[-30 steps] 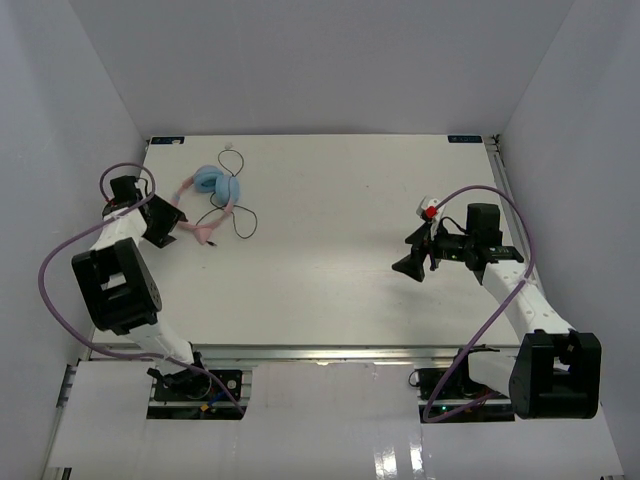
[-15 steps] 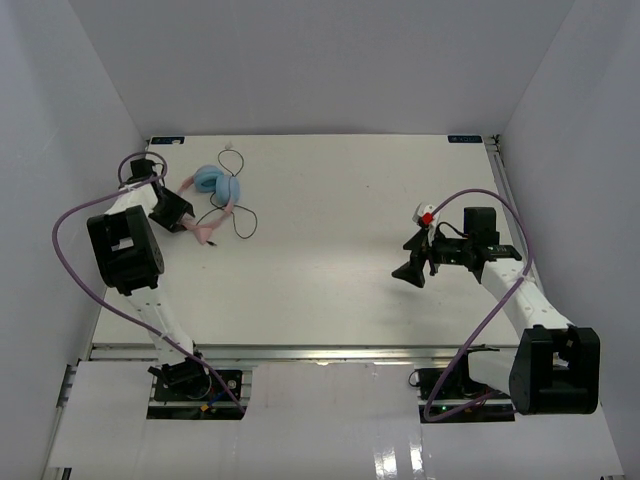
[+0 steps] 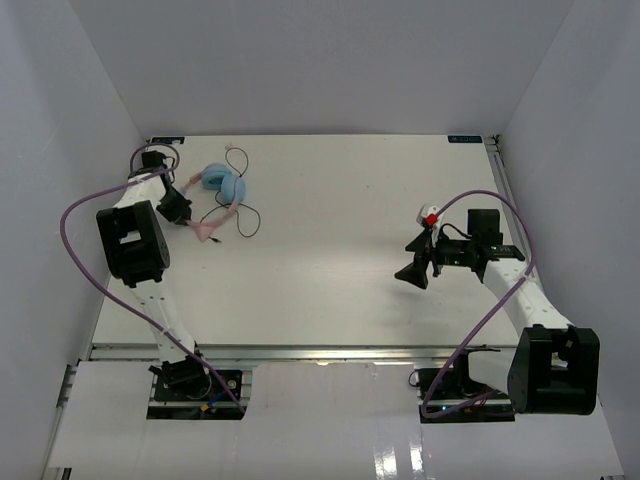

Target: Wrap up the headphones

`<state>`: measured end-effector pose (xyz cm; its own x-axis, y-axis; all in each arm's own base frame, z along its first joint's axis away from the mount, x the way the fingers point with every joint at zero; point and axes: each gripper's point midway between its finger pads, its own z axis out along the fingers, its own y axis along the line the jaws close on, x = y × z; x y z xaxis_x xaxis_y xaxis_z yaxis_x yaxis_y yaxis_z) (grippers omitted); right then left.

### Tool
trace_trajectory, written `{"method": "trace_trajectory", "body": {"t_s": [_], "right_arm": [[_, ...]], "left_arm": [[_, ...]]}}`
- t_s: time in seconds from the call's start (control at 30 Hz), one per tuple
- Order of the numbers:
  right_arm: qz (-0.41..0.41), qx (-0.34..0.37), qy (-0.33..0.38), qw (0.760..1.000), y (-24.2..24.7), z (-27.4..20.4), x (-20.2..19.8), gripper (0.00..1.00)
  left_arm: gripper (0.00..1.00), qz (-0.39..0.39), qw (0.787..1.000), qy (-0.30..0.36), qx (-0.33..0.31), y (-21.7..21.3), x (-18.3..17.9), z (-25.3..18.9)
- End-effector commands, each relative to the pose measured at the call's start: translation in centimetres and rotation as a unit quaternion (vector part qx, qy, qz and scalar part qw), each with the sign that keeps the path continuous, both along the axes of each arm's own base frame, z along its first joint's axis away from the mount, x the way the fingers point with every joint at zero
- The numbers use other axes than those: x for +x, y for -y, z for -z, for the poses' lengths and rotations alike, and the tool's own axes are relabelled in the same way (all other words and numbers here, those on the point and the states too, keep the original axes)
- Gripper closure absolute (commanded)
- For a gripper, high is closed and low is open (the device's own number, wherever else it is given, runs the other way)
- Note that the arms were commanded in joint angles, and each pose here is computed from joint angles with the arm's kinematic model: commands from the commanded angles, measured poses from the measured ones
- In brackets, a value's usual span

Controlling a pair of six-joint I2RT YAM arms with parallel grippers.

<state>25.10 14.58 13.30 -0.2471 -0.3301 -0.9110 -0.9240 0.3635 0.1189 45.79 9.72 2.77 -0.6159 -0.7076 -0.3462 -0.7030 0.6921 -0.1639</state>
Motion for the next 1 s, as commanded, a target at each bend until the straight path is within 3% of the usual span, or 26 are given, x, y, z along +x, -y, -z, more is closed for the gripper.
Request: {"method": "trace_trajectory", "body": {"t_s": [0.0, 0.17, 0.3, 0.37, 0.53, 0.6, 0.77, 0.9, 0.97], "right_arm": [[-0.079, 0.008, 0.025, 0.997, -1.1, -0.3, -1.9, 0.05], [-0.179, -0.017, 0.144, 0.973, -1.9, -0.1, -4.0, 0.08], [-0.166, -0.009, 0.232, 0.958, -2.4, -3.9, -1.9, 0.10], [-0.161, 0.001, 0.262, 0.951, -2.8, -6.2, -0.7, 0.10], [-0.106, 0.061, 0.308, 0.944, -3.7, -13.1, 2.6, 0.10], [-0.076, 0.101, 0.244, 0.961, -4.0, -13.9, 2.8, 0.10], [-0.114, 0.187, 0.187, 0.958, -5.9, -16.7, 0.9, 0.10], [-0.154, 0.192, 0.151, 0.958, -9.3, -17.0, -0.5, 0.10], [-0.112, 0.167, 0.166, 0.965, -10.1, -16.5, 1.1, 0.10]], "left_arm": [[1.00, 0.145, 0.984, 0.097, 0.019, 4.4, 1.4, -8.9], [1.00, 0.330, 0.915, 0.224, 0.060, 16.3, 0.4, -19.2], [1.00, 0.393, 0.872, 0.289, -0.027, 21.9, -3.8, -23.1], [1.00, 0.404, 0.864, 0.295, -0.059, 23.3, -5.3, -23.2], [1.00, 0.449, 0.819, 0.323, -0.155, 26.5, -10.3, -25.9], [1.00, 0.453, 0.810, 0.330, -0.173, 26.9, -11.5, -26.9], [1.00, 0.464, 0.793, 0.346, -0.189, 27.8, -13.9, -28.7], [1.00, 0.469, 0.784, 0.352, -0.202, 28.4, -14.9, -29.5], [1.00, 0.466, 0.783, 0.356, -0.207, 28.6, -15.1, -30.1]]}}
